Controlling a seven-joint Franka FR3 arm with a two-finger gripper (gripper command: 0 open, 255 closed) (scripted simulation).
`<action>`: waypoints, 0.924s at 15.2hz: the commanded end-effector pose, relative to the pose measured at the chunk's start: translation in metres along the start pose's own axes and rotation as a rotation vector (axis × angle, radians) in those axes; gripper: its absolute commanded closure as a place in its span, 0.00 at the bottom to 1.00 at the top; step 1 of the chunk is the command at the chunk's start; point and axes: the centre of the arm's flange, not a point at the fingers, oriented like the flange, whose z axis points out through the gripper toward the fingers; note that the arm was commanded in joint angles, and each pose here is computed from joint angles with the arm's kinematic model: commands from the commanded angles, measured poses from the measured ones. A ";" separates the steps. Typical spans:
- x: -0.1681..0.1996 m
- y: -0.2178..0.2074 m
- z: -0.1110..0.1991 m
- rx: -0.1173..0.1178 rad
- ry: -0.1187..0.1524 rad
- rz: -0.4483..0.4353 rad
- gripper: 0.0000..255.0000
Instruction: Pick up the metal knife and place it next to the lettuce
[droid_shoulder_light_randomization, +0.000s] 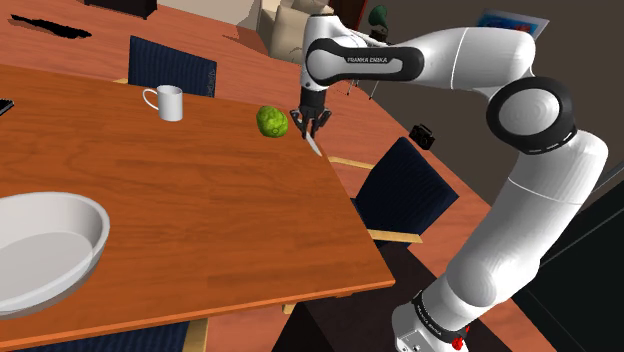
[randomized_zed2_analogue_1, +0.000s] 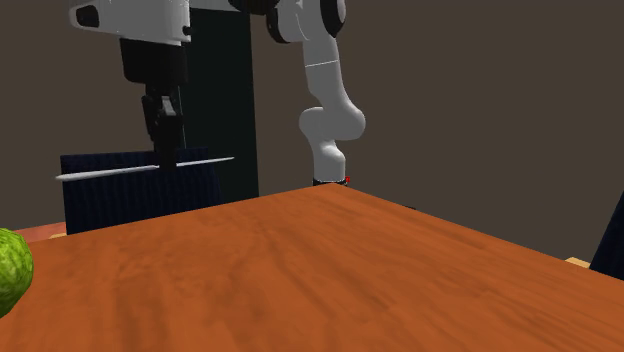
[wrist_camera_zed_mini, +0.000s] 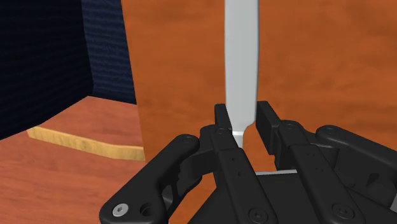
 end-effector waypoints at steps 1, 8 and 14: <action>-0.001 -0.001 0.010 0.000 0.000 0.000 1.00; -0.001 -0.008 0.046 0.000 0.000 0.000 1.00; -0.001 -0.014 0.077 0.000 0.000 0.000 1.00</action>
